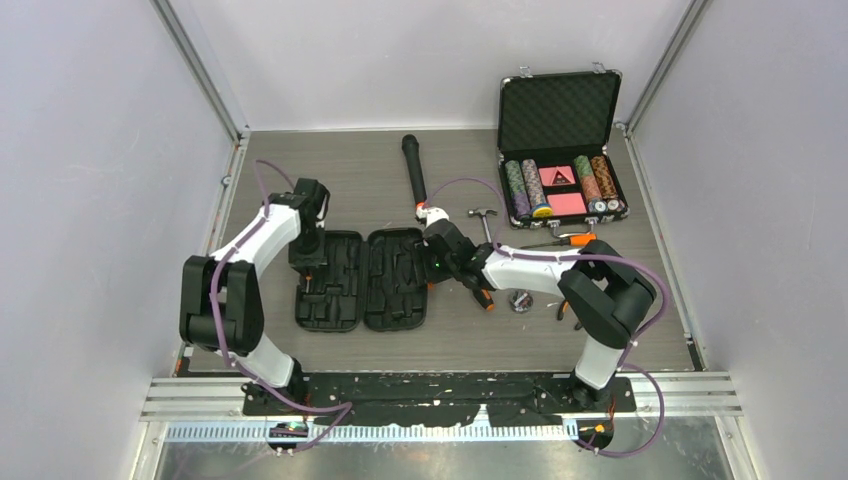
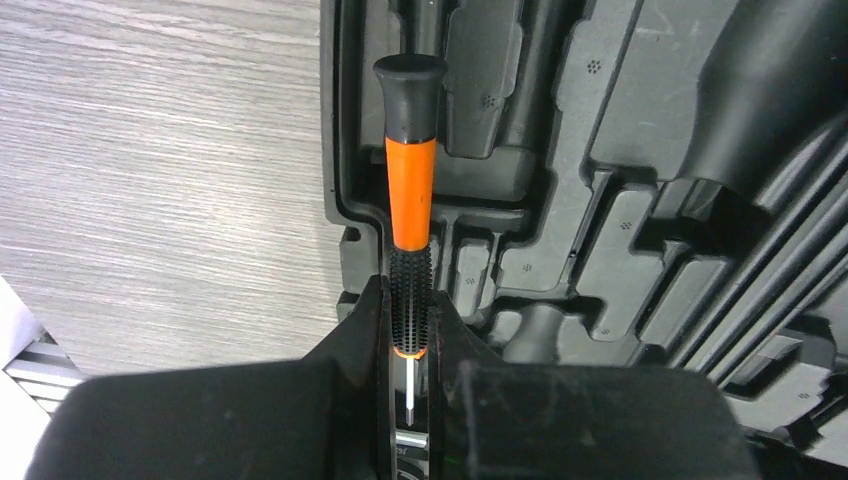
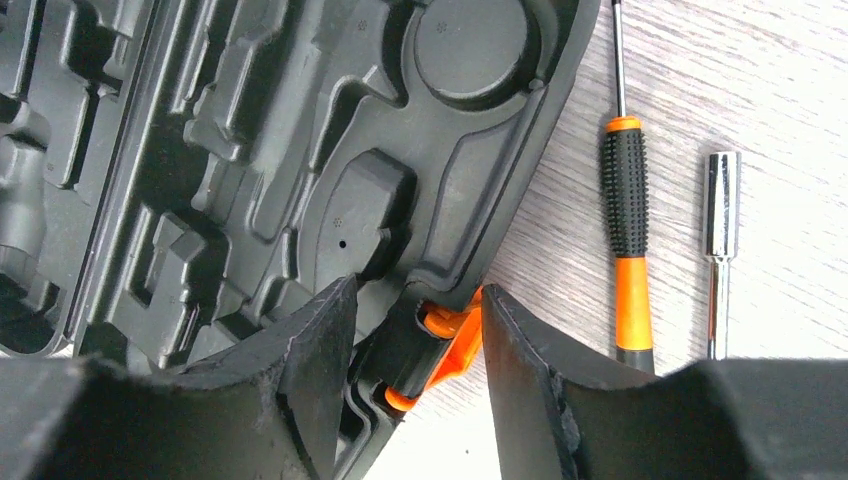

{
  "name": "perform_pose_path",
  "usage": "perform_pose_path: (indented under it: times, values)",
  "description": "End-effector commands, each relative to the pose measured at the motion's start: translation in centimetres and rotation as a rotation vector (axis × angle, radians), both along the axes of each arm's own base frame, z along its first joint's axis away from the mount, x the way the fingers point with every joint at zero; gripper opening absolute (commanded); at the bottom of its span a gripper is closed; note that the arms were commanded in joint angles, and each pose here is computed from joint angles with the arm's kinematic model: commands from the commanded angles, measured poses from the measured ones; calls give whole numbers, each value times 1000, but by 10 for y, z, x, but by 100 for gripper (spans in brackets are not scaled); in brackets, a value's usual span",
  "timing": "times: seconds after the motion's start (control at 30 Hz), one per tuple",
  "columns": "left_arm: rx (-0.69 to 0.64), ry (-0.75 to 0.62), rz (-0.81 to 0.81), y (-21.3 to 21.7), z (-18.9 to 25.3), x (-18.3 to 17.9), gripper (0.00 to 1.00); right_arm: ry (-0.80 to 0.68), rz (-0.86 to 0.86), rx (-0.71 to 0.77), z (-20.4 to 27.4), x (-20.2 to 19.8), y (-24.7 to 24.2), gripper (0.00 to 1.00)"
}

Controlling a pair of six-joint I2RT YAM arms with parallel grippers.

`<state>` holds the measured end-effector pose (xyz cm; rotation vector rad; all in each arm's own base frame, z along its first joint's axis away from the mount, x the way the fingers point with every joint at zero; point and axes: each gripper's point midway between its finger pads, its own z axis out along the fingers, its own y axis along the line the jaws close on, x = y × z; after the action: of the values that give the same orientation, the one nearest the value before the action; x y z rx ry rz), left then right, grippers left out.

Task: Pack the tool kit

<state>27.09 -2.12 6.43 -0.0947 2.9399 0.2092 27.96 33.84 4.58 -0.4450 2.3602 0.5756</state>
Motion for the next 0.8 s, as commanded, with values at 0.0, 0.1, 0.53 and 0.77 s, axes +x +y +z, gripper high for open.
perform_pose_path:
  times: [0.0, 0.1, 0.53, 0.77]
  values:
    - [12, 60, -9, 4, -7, -13, 0, 1, 25, -71, -2, -2, -4, 52]
    - [2, 70, -8, 2, -9, -17, 0, -10, 25, -87, -3, -3, -8, 51]
    - [20, -41, 1, 3, -4, 18, 6, -48, 44, -66, 7, -3, -4, 47]
    - [21, 25, 3, 2, -17, 12, 14, -49, 48, -55, 10, -4, -3, 47]
